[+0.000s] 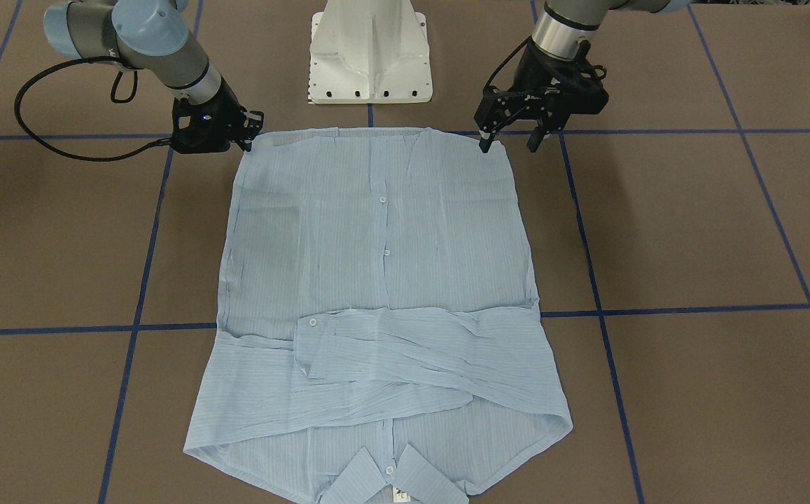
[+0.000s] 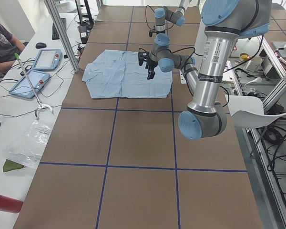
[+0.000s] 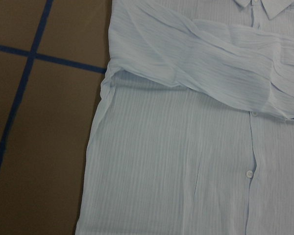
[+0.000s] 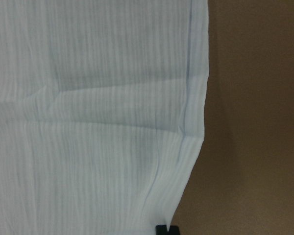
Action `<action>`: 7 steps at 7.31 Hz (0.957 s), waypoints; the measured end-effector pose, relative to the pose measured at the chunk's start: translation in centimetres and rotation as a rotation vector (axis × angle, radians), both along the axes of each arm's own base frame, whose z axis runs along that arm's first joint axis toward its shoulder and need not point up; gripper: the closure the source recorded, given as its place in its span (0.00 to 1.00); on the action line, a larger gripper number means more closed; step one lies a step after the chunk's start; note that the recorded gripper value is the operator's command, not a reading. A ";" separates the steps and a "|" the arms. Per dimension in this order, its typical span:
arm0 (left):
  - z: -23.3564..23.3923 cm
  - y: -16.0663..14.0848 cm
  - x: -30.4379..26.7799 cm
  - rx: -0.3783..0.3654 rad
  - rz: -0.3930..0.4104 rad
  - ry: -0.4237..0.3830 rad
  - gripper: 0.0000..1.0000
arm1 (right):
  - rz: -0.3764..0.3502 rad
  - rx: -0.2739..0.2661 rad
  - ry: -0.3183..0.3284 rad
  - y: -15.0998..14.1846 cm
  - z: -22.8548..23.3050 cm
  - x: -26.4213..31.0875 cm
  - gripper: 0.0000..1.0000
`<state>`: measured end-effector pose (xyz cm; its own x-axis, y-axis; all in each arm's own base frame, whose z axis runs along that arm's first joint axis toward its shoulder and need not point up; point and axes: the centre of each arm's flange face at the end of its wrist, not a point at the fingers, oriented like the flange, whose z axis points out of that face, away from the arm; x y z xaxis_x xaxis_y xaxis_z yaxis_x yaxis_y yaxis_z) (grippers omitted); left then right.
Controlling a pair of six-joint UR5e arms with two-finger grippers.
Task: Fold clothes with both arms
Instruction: 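Move the left gripper down to the other hem corner nearest the robot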
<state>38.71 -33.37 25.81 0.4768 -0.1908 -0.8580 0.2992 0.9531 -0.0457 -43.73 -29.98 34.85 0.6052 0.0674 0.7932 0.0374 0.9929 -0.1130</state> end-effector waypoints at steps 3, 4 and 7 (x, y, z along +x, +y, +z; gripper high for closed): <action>5.1 7.2 3.7 -0.073 0.000 0.012 0.10 | 0.057 0.012 -0.018 -0.2 -1.4 1.3 1.00; 6.9 8.6 4.8 -0.077 0.001 -0.026 0.11 | 0.077 0.009 -0.022 -0.2 -1.8 1.4 1.00; 9.7 9.4 6.4 -0.084 0.007 -0.132 0.18 | 0.087 0.007 -0.026 -0.2 -2.1 1.4 1.00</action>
<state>45.14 -23.98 35.51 0.5859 -0.2558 -0.7689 0.3012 0.9496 -0.0864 -42.33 -30.22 32.73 0.5767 0.1132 0.8091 -0.0465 0.9933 -0.1059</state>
